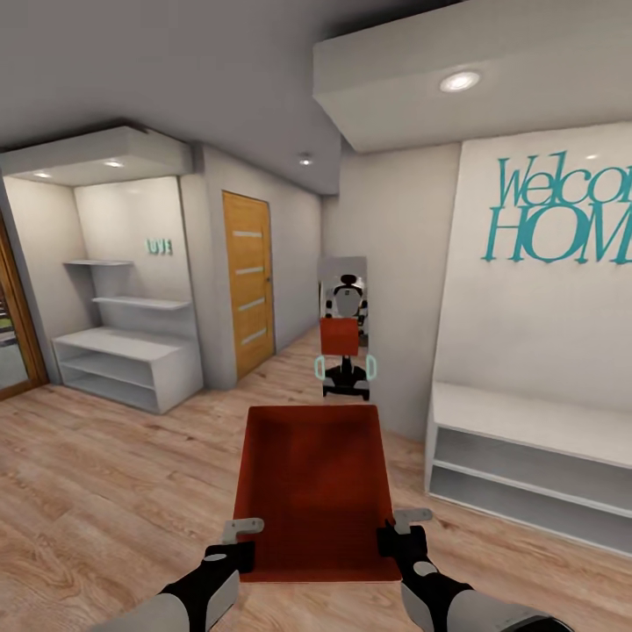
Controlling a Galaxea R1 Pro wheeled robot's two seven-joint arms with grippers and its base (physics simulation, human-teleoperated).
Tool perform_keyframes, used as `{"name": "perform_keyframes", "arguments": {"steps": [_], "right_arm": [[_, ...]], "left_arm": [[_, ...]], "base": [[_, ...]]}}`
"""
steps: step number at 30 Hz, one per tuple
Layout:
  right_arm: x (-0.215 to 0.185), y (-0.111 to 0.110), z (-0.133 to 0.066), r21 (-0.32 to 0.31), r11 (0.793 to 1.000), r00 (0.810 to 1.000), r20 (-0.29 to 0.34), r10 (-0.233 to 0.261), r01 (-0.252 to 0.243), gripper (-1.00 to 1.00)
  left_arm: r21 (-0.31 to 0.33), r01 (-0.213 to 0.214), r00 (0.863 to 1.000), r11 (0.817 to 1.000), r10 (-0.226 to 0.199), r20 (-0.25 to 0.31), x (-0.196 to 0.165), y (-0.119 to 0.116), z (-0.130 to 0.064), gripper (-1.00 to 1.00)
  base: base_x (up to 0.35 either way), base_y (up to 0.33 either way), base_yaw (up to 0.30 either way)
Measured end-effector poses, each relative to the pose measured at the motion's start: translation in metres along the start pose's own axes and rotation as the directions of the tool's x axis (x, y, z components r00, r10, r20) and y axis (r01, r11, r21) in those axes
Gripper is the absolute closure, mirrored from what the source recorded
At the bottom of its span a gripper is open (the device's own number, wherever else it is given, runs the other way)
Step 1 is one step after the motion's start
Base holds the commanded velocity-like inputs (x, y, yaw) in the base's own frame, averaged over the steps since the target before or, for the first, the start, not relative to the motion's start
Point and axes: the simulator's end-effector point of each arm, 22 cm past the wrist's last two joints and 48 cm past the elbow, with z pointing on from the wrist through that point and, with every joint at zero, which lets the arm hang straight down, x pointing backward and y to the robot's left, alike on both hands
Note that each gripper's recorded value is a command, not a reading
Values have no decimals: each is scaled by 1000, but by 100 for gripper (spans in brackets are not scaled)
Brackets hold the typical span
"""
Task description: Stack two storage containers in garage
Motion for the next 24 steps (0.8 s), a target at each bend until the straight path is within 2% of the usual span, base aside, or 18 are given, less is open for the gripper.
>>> {"name": "perform_keyframes", "arguments": {"steps": [13,24], "right_arm": [[0,0,0,0,1000,1000,0,0,0,100],[0,0,0,0,1000,1000,0,-1,1,100]], "left_arm": [[0,0,1000,1000,0,0,0,0,0,100],[0,1,1000,1000,-1,0,0,0,0,100]], "base": [[322,0,8],[322,0,243]]}}
